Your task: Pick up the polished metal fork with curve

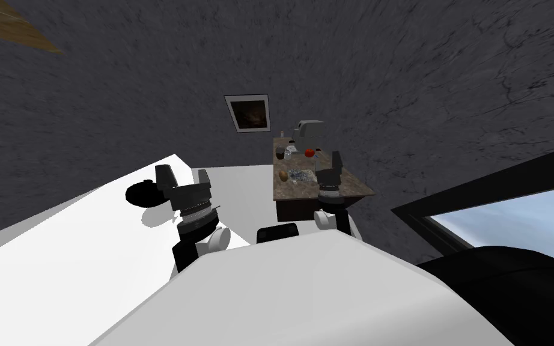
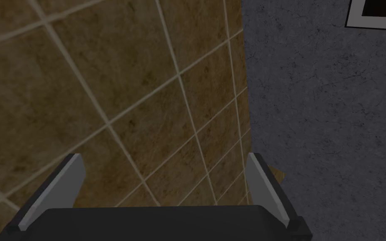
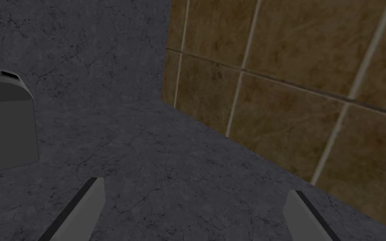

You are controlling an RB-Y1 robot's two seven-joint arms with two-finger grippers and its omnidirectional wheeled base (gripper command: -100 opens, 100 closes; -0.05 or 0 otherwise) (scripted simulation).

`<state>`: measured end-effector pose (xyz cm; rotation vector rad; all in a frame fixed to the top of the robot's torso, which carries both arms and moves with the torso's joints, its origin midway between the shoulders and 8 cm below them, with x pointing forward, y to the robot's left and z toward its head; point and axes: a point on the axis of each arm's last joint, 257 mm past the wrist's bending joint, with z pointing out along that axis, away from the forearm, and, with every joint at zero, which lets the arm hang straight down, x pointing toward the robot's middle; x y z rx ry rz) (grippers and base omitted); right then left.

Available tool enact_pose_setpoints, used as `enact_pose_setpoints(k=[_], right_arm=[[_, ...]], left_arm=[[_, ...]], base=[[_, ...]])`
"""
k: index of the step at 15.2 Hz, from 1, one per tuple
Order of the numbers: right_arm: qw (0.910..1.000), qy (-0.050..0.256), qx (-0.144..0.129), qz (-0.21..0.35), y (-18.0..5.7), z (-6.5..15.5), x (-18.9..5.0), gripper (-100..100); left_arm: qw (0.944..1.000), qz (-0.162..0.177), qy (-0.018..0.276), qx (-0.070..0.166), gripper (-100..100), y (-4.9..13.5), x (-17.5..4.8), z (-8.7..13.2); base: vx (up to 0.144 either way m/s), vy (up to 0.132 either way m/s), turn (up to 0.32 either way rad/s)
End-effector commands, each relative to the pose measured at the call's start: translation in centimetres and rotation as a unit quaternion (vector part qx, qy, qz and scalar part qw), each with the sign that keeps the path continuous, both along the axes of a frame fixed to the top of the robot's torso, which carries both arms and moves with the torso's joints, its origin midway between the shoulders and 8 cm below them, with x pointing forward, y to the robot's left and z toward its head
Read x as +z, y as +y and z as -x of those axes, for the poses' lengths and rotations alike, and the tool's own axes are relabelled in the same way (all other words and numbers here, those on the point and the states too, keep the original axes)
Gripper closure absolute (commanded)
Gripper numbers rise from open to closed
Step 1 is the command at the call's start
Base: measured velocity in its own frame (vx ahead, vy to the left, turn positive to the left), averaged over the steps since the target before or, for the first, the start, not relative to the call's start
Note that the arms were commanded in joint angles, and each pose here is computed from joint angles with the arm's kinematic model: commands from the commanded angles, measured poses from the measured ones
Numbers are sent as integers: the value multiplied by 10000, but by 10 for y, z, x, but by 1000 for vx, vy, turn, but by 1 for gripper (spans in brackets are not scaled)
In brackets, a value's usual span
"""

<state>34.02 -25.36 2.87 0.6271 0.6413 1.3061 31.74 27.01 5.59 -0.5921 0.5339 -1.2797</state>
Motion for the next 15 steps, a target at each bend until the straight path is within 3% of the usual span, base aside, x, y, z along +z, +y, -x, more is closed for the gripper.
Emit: enact_pose_setpoints(k=[1,8,15], right_arm=[[9997,104,112,213,5,-3,-6,-100],[9961,440,330,683,14,-12,-26,-100],[9834,1114,528,1333,17,-28,-72,-100]], left_arm=[[10000,0,0,0,0,0,0,0],[10000,0,0,0,0,0,0,0],[10000,0,0,0,0,0,0,0]], base=[[-2,6,18],[-5,14,29],[-7,29,49]])
